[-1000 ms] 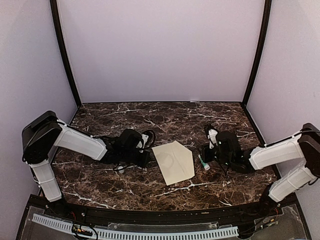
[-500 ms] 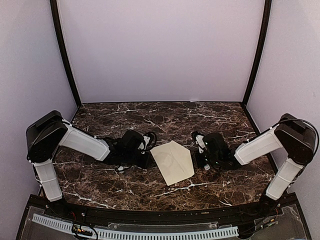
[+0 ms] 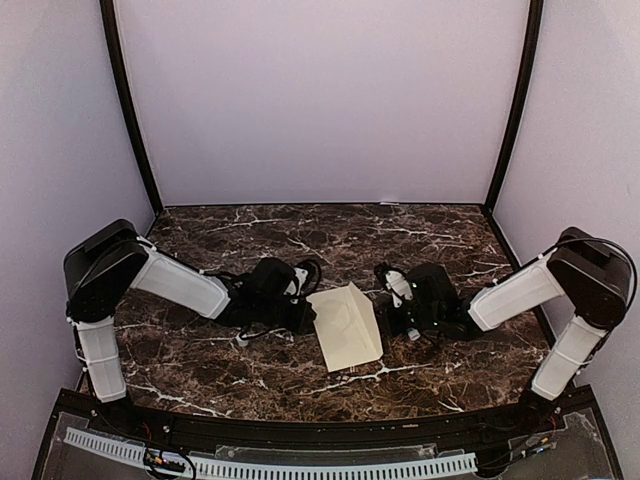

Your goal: Place the letter into the envelope and seal it

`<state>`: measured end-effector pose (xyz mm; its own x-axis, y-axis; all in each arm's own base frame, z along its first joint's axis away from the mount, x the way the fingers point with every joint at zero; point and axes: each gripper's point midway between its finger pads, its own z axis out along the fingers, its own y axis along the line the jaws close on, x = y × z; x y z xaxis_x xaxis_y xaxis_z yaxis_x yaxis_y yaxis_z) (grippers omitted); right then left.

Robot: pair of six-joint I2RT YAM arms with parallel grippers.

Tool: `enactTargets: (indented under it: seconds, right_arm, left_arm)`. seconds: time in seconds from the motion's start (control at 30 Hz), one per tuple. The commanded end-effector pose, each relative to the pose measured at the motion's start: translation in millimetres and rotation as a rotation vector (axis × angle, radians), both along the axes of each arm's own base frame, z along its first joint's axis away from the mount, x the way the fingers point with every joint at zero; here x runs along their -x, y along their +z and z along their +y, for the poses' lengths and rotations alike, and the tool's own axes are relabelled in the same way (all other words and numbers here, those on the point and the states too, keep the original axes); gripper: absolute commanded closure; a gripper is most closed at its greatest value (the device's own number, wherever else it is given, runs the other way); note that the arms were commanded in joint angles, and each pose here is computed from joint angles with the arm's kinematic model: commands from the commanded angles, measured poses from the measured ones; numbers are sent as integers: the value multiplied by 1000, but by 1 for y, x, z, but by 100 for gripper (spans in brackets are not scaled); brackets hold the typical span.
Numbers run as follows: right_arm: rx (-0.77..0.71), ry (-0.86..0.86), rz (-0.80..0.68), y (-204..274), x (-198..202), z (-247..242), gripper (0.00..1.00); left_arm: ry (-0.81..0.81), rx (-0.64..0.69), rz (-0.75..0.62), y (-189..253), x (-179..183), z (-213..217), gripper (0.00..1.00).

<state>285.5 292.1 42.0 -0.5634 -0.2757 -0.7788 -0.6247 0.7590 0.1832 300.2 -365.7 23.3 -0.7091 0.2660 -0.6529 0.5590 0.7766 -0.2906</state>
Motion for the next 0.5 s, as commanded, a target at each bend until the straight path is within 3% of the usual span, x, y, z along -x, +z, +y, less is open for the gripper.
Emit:
enactTargets:
  seconds: [0.0, 0.47]
  right_arm:
    - [-69, 93, 20, -2, 10, 16, 84]
    - [-137, 188, 74, -13, 21, 48, 84]
  left_arm:
    - [-8, -15, 20, -8, 3, -3, 90]
    - [-12, -12, 25, -12, 1, -7, 90]
